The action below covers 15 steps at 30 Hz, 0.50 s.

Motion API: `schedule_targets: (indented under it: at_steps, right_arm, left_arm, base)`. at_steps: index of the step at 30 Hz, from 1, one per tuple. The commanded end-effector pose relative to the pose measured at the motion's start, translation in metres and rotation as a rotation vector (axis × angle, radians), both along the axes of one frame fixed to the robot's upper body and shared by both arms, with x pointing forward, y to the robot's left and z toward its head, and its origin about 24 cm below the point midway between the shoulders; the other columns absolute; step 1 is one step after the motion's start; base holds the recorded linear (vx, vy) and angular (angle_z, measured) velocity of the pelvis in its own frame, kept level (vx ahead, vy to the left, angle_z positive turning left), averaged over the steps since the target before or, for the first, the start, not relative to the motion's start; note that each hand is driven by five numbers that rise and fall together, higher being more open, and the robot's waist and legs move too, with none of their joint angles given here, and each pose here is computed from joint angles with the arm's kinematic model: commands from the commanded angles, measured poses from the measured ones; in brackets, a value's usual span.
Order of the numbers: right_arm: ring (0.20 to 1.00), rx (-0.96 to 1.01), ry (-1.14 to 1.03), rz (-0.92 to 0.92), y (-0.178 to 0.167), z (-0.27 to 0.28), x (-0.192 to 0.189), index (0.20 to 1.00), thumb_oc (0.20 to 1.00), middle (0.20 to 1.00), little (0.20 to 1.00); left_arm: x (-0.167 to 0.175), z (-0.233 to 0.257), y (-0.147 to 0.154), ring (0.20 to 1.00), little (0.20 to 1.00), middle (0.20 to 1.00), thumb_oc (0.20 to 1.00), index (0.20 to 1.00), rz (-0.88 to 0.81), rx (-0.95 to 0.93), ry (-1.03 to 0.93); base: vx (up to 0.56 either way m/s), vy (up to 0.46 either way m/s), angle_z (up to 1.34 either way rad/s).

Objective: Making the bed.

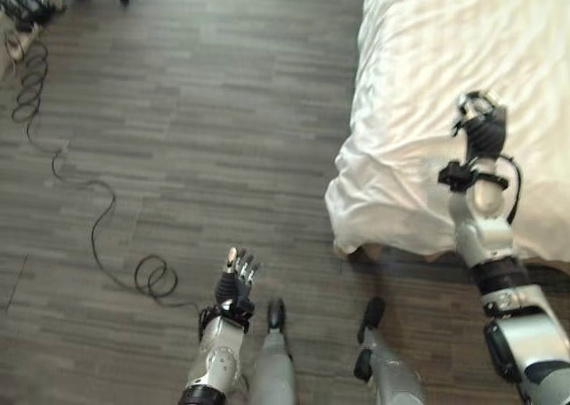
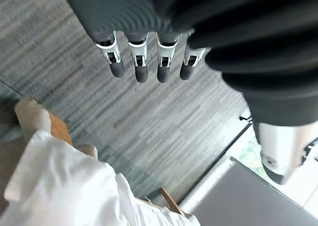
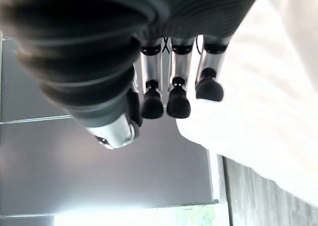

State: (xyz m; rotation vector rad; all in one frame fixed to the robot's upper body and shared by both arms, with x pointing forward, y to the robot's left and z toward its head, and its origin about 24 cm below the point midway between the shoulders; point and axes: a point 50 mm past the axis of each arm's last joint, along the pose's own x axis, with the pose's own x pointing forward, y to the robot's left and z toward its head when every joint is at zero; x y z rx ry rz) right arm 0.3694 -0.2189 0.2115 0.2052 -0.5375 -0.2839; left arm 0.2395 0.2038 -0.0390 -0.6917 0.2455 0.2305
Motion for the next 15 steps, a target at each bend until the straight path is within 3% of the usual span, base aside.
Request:
schedule_targets:
  at_steps: [1,5,8,10,12,15]
  right_arm:
    - [0.200,0.113,-0.154,-0.003,-0.009,0.042,0.000,0.200,0.200,0.200,0.200]
    - [0.200,0.310,-0.254,-0.054,-0.044,0.078,0.001,0.200,0.200,0.200,0.200]
    - [0.200,0.406,-0.294,-0.021,-0.045,0.081,0.002,0.200,0.200,0.200,0.200]
    - [0.200,0.599,-0.339,0.081,-0.025,0.067,0.006,0.200,0.200,0.200,0.200]
    - [0.200,0.663,-0.338,0.123,-0.013,0.056,0.008,0.200,0.200,0.200,0.200]
    - [0.200,0.791,-0.292,0.254,0.033,0.021,0.009,0.200,0.200,0.200,0.200]
  left_arm:
    - [0.023,0.027,0.002,1.000,1.000,1.000,1.000,1.000,-0.048,0.060,-0.129]
    - [0.013,0.010,0.000,1.000,1.000,1.000,1.000,1.000,-0.076,0.057,-0.065]
    - [0.008,0.002,-0.003,1.000,1.000,1.000,1.000,1.000,-0.077,0.034,-0.035]
    - [0.009,-0.001,-0.007,1.000,1.000,1.000,1.000,1.000,-0.067,-0.010,-0.026]
    - [0.011,0.000,-0.009,1.000,1.000,1.000,1.000,1.000,-0.062,-0.030,-0.032]
    - [0.024,0.010,-0.015,1.000,1.000,1.000,1.000,1.000,-0.040,-0.098,-0.080]
  base:
    - [0.05,-0.085,0.05]
    - [-0.05,-0.028,0.16]
    - [-0.04,0.019,0.01]
    - [0.00,0.045,0.00]
    - [0.01,0.044,-0.04]
    - [0.01,0.077,-0.09]
